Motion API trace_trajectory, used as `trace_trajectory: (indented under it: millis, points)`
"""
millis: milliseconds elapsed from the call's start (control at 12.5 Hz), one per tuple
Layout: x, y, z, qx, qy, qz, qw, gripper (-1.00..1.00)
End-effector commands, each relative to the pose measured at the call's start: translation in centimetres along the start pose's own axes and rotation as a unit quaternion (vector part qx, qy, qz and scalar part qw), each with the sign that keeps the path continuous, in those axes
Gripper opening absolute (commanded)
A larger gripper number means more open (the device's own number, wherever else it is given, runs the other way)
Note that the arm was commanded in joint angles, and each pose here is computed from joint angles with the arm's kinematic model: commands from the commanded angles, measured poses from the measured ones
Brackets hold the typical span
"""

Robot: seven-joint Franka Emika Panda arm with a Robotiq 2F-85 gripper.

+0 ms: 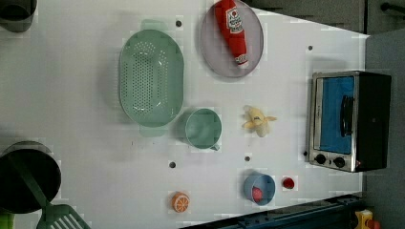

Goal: Pick Banana and place it in mug.

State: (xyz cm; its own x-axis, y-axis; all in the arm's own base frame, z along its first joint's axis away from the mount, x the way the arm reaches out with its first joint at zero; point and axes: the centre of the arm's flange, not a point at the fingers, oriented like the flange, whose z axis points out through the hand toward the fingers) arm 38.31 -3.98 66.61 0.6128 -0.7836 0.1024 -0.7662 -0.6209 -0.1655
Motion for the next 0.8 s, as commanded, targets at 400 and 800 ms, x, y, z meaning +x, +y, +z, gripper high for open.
trace_trajectory:
  millis: [400, 800]
  points:
    - [0.5, -2.4, 26.0, -0.088, -0.095, -0.179, 0.975, 1.00]
    - [0.8, -2.2, 37.1, -0.083, -0.108, -0.318, 0.938, 1.00]
